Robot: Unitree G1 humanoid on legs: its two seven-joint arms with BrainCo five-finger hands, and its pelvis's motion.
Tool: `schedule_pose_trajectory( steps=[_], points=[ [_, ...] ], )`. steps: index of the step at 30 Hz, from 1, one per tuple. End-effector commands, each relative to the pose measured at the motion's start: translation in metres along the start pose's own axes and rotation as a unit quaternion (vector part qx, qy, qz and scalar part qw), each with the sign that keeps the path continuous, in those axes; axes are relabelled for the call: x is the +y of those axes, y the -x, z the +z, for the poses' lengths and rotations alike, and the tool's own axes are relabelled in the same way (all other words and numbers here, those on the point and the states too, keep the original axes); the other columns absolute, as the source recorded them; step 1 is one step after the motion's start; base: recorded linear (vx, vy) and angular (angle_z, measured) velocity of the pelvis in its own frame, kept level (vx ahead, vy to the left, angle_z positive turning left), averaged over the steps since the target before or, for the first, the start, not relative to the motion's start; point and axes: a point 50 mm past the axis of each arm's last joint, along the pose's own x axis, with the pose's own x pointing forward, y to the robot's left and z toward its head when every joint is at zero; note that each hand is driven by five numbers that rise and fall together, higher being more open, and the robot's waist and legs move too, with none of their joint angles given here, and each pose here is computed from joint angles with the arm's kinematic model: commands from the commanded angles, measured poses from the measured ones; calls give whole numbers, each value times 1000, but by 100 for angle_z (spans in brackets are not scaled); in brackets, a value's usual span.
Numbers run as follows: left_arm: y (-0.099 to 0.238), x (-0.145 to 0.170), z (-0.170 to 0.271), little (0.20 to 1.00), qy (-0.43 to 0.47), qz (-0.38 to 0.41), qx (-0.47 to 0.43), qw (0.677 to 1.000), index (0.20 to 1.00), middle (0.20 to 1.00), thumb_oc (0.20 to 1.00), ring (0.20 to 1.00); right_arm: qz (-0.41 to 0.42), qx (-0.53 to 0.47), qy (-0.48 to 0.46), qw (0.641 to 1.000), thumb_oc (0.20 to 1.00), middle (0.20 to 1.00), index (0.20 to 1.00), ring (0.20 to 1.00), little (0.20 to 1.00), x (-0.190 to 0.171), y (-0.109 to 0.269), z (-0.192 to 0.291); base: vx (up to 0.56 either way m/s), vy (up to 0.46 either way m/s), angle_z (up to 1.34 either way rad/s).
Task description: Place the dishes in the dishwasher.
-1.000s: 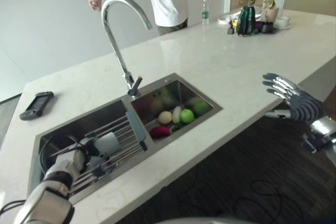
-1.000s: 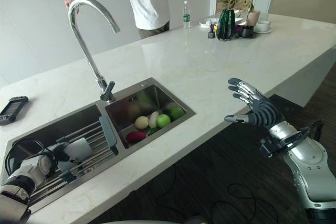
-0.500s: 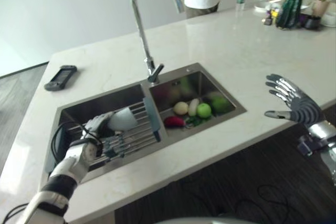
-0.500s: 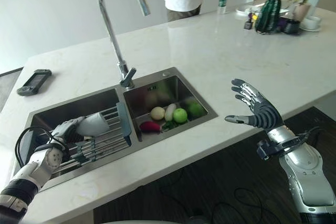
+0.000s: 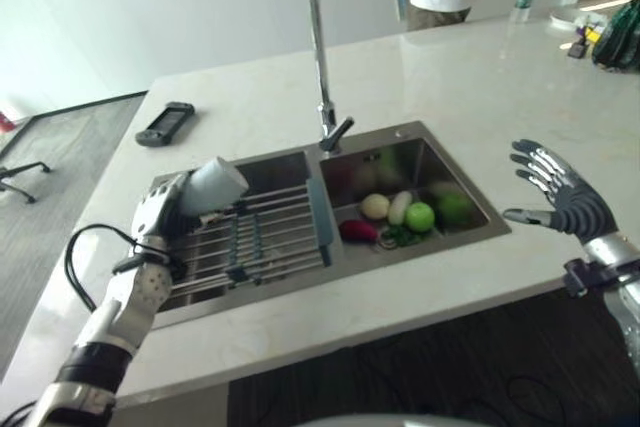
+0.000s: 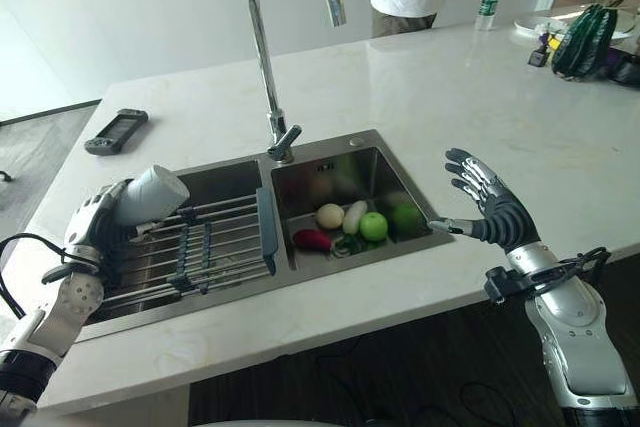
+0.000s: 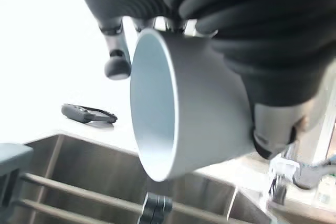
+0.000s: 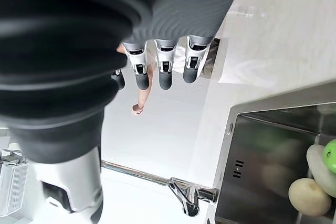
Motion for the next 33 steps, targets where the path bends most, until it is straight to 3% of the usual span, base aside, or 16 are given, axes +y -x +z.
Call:
schedule_pose_trajectory(
  steps=[1,14,33],
  points=[
    [-19,62,12,200,17,136,-52,989,200,200,200,200,-5,-73,10,997,1000,1000,1000,1000,1000,6,-9,23,-14,-38,21],
    [-7,85,27,200,121,205,-87,967,200,200,200,200,5,-91,-5,996,1000,1000,1000,1000,1000,16,-14,29,-7,-18,10],
    [3,93,30,200,150,218,-99,959,200,200,200,200,17,-109,-7,994,1000,1000,1000,1000,1000,24,-20,33,-11,-14,10]
  ],
)
